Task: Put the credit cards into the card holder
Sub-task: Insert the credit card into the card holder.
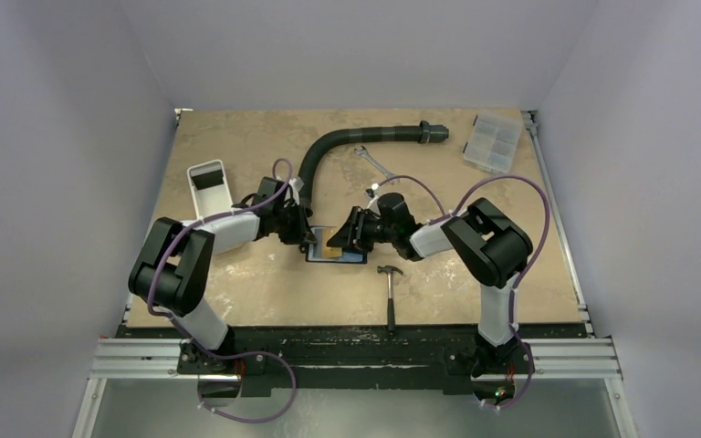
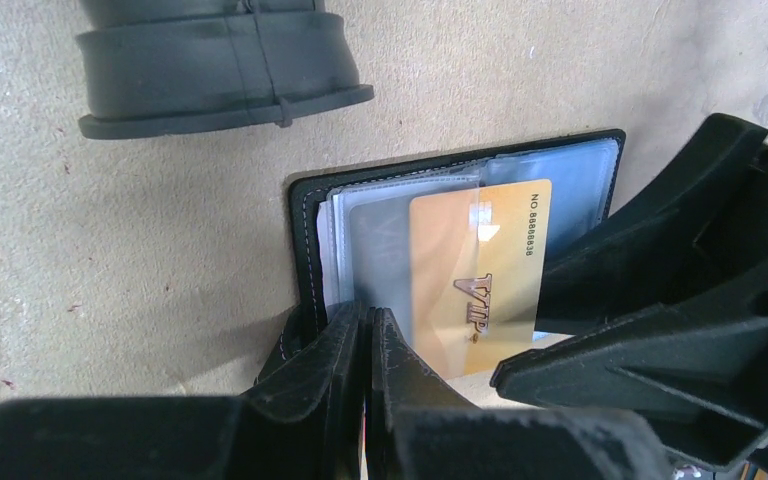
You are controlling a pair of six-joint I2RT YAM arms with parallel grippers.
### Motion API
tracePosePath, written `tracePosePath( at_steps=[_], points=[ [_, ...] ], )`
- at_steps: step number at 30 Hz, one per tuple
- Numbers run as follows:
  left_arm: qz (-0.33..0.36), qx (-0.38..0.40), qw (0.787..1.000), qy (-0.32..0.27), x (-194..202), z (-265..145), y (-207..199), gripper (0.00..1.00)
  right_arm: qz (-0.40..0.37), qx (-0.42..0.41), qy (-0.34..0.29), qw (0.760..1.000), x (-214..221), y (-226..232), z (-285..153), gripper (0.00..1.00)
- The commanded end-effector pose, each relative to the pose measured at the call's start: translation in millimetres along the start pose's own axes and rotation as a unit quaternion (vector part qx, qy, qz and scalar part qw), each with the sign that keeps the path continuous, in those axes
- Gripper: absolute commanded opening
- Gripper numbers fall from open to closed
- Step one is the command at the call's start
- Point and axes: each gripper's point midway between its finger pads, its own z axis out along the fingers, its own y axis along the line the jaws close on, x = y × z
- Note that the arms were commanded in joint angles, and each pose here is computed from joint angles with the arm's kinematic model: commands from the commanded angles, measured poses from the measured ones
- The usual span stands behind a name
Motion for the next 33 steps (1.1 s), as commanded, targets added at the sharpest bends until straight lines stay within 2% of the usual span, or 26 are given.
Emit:
tracePosePath(
  at_steps=[1,9,10,14,18,22,33],
  points=[
    [-0.003,-0.009,1.000,0.010,9.9,-2.0,5.4,0.00,-0.054,0.074,0.006,0.996,3.3,-19.2,-13.7,0.47],
    [-0.002,-0.006,1.000,0.010,9.2,-2.6,4.0,0.00,-0.066,0.084,-0.006,0.994,2.0,-22.9,-21.2,0.48],
    [-0.001,-0.007,1.000,0.010,9.3,-3.0,4.2,0.00,-0.064,0.083,-0.006,0.994,1.2,-23.5,-20.5,0.44],
    [-0.001,-0.011,1.000,0.010,10.6,-5.9,5.5,0.00,-0.069,0.084,-0.020,0.994,-5.8,-21.7,-19.7,0.20],
    [-0.006,-0.014,1.000,0.010,16.7,-6.5,9.2,0.00,-0.075,0.085,-0.019,0.993,-7.4,-23.6,-16.1,0.07],
    [-0.014,-0.012,1.000,0.012,22.5,-4.3,11.6,0.00,-0.083,0.087,-0.026,0.992,-8.4,-26.4,-12.3,0.00],
    [-0.029,0.000,1.000,0.006,29.3,-5.1,9.8,0.00,-0.004,0.003,-0.015,1.000,6.2,-13.5,3.0,0.00]
  ],
)
